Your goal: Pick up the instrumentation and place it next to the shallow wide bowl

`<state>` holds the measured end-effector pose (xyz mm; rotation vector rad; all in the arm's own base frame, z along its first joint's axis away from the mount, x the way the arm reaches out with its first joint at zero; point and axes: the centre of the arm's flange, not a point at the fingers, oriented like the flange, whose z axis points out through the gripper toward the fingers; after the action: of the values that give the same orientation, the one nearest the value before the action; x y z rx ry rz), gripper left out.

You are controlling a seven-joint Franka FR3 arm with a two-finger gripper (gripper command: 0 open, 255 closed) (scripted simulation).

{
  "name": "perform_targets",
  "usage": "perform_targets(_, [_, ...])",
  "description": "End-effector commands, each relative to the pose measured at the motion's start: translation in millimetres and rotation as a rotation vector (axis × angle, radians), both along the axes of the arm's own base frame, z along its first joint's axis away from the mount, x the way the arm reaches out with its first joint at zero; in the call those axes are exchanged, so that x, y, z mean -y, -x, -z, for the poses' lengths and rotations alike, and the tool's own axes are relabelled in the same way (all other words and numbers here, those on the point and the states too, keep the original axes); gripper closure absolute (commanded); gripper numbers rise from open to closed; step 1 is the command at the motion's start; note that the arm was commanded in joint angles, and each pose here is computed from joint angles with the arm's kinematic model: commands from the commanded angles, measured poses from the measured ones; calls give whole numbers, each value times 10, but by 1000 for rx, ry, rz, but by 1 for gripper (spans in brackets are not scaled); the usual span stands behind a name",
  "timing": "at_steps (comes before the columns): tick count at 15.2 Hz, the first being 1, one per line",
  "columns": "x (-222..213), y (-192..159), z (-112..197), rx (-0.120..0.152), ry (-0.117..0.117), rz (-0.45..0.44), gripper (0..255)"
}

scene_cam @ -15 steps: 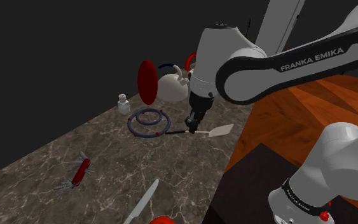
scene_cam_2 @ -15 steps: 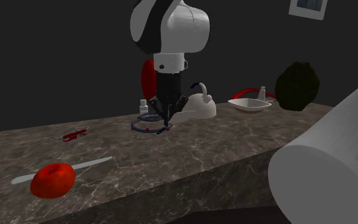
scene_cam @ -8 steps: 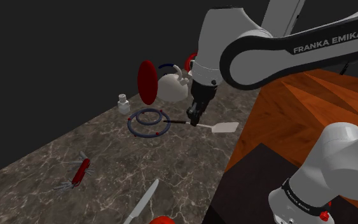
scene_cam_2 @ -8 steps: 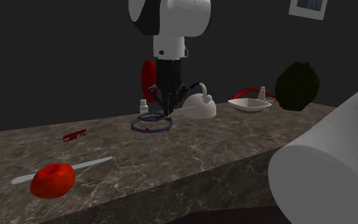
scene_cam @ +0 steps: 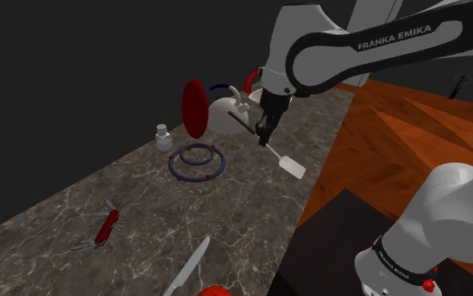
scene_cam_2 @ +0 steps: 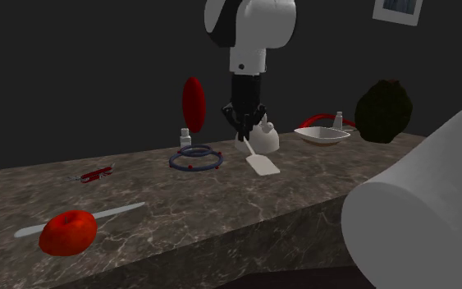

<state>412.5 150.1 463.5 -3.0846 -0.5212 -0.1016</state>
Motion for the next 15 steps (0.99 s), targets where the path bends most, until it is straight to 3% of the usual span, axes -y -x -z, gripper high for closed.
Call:
perform_targets(1, [223, -159, 12, 0, 0, -1, 255])
perform_targets(15, [1730, -1228, 9, 0, 0, -1, 255])
